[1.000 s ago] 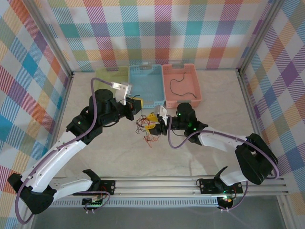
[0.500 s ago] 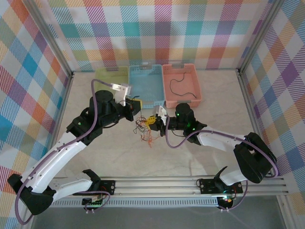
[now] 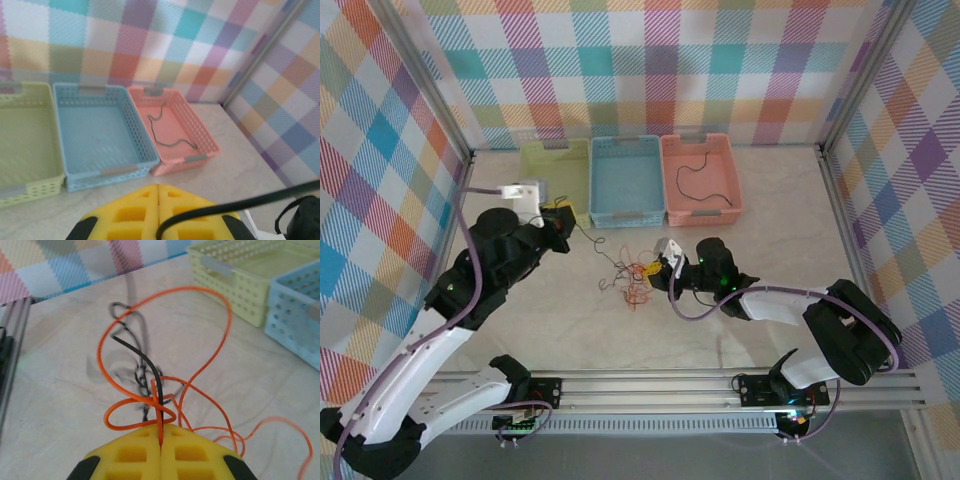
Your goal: Untangle the cables
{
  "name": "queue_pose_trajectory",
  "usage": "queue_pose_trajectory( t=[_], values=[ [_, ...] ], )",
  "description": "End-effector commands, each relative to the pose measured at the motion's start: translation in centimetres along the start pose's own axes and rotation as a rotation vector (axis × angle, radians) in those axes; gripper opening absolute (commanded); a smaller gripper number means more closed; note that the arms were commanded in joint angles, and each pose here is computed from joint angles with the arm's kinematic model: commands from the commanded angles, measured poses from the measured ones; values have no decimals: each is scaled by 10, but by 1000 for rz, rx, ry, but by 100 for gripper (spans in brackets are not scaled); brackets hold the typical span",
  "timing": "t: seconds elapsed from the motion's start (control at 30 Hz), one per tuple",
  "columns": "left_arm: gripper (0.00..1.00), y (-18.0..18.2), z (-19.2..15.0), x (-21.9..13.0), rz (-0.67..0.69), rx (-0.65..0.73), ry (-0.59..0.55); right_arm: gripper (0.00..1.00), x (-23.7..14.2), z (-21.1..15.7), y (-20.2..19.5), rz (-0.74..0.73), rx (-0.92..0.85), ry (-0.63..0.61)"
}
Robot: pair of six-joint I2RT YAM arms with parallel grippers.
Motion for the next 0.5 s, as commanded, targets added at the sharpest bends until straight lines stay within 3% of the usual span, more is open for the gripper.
queue_pose_trajectory(
  t=[0.0,0.17,0.27,0.47],
  values=[
    [0,11,9,-14,74,-26,-66,0,-3,-2,-16,-119,36,4],
    [0,12,14,-22,75,-19,-79,0,-12,-6,-36,-196,120,-28],
    [0,13,16,-25,85,-22,-86,0,-12,-11,-41,-242,137,15],
    [0,17,42,-55,138,0,-184,0,-18,-24,-59,-373,195,55]
  ],
)
Point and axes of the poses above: each hand's point on the last joint's axis, 136 mm out from that joint toward the fingers, its own x axis out along the fingers, its own y axis along the line the jaws close on, z = x × y, the point moved 7 cm from there along -x, back along the fingers, and after that the axes turned 3 degrees about x, right-handed, at the moved point
